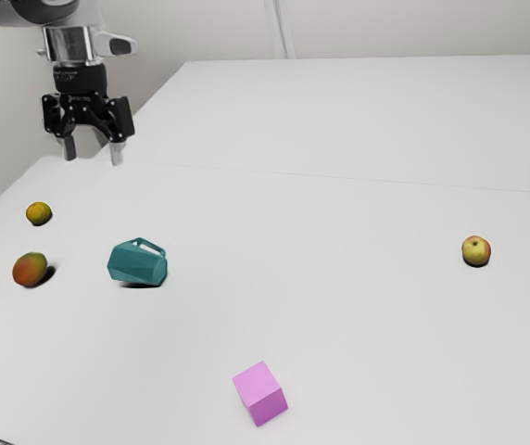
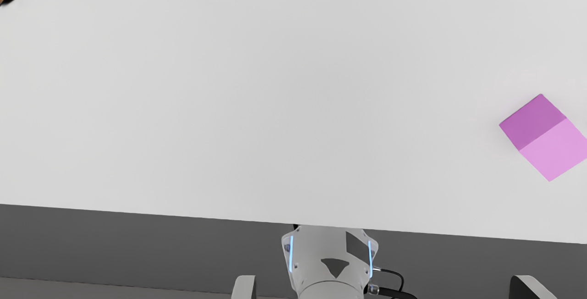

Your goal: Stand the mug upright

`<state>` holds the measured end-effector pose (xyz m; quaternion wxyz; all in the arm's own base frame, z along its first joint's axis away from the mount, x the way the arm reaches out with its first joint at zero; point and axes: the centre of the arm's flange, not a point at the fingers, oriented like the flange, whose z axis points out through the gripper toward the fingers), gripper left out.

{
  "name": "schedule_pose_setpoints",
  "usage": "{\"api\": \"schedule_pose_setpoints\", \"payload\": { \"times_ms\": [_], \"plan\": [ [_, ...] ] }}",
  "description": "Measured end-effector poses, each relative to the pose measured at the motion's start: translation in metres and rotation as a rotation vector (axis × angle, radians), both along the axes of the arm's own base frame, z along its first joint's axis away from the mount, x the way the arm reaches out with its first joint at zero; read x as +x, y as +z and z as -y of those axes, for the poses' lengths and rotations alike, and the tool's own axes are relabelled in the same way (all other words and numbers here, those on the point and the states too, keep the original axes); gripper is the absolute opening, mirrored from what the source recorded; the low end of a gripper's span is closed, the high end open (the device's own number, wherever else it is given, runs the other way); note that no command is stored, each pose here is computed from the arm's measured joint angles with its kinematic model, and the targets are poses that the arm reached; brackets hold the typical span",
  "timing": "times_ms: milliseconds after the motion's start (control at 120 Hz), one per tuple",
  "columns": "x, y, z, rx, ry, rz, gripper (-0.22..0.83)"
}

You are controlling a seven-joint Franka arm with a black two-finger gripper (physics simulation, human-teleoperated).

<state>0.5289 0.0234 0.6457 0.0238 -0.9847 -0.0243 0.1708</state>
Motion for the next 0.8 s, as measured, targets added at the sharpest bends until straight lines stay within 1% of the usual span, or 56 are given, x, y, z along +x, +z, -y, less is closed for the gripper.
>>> {"api": "schedule_pose_setpoints", "payload": {
  "times_ms": [92,142,200,275,342,400,550,683,800],
  "plan": [
    [0.020,0.003,-0.007,-0.011,0.015,0.122,0.62],
    [0.031,-0.001,-0.014,-0.015,0.031,0.167,0.61],
    [0.049,-0.024,-0.050,-0.043,0.100,0.183,0.61],
    [0.069,-0.067,-0.114,-0.106,0.207,0.194,0.61],
    [0.078,-0.113,-0.171,-0.189,0.307,0.192,0.61],
    [0.084,-0.148,-0.204,-0.275,0.368,0.200,0.62],
    [0.079,-0.219,-0.241,-0.498,0.451,0.226,0.62],
    [0.067,-0.268,-0.255,-0.642,0.478,0.254,0.62],
    [0.053,-0.298,-0.263,-0.734,0.483,0.289,0.61]
  ]
}}
